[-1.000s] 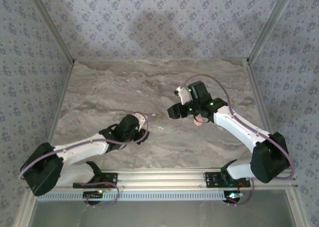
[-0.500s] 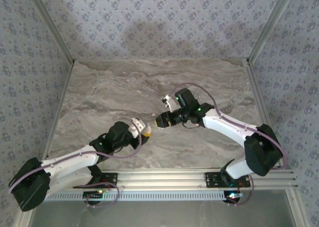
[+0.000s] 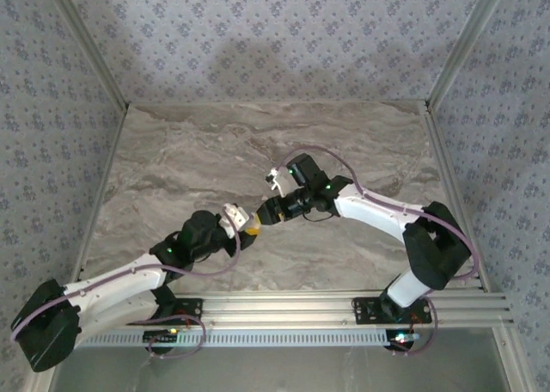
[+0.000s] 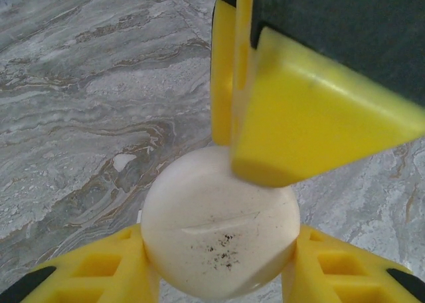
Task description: Insert the wireless bluetooth earbuds into the charging case
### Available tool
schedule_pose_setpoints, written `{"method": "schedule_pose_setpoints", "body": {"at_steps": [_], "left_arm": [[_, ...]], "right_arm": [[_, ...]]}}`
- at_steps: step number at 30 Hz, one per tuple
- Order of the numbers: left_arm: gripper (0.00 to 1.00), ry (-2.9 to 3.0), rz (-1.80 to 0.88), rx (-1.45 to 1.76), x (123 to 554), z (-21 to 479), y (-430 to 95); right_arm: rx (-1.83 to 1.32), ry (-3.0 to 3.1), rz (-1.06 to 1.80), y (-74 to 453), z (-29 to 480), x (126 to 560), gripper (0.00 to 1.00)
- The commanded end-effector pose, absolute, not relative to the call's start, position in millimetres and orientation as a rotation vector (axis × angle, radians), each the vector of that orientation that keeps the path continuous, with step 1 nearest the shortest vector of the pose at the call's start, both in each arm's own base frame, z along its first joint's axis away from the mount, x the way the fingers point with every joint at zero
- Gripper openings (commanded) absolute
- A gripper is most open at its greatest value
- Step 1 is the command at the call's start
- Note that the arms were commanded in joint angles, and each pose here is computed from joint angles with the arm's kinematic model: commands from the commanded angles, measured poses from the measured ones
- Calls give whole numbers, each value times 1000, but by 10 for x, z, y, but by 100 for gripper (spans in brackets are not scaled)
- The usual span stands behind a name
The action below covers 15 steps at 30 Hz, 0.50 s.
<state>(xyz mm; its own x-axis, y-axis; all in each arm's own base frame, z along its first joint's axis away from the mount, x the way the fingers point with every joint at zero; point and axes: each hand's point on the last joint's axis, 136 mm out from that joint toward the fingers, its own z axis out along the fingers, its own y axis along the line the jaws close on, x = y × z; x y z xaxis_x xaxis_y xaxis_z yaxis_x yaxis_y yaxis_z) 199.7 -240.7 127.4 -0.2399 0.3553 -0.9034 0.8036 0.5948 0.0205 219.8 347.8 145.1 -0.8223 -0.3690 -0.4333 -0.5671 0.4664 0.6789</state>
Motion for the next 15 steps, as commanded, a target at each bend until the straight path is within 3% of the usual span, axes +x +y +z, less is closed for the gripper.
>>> {"method": "schedule_pose_setpoints", "body": {"at_steps": [1,11,15], "left_arm": [[43,1783,-584,943,1983,1381,-2433],[43,1769,-588,935,1985,1438,-2434],[43,1764,-585,931,1989,1458,-2428]], "right_arm": [[-845,2477,1325,3565,1503,2169,51],[-872,2462,1408,3643,1528,2109,43],[-878,2445,1419,3655,1553,2107,34]]}}
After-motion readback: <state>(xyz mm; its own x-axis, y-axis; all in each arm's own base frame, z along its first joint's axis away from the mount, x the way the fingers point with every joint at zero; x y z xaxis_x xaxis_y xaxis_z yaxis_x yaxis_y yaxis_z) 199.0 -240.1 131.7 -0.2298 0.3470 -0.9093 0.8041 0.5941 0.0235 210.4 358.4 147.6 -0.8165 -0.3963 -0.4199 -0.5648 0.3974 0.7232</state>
